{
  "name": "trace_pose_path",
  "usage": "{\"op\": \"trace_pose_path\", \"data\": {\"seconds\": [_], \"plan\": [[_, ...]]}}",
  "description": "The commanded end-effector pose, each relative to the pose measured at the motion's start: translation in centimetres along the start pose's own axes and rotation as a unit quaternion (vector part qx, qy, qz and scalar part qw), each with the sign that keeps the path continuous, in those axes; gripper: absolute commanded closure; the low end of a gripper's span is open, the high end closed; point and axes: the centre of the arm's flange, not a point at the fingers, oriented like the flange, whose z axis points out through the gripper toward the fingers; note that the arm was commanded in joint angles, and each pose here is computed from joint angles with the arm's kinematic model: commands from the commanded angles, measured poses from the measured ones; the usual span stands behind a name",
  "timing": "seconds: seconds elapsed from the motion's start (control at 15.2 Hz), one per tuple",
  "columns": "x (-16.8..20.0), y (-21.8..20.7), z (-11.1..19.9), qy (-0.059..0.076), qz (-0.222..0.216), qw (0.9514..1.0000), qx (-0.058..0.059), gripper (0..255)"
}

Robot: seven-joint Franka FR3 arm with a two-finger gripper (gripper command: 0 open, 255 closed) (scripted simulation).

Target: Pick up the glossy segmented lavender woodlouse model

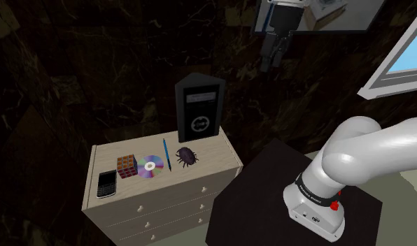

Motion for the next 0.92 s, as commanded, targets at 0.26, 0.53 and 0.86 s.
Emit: {"op": "trace_pose_path", "data": {"seconds": [0.26,0.53,0.86], "plan": [[1.8,-2.1,4.4,0.007,0.000,1.0000,-0.003,0],[3.8,-4.1,8.9,0.014,0.000,0.9999,-0.006,0],[6.2,-6.6,14.4,0.022,0.001,0.9997,-0.009,0]]}}
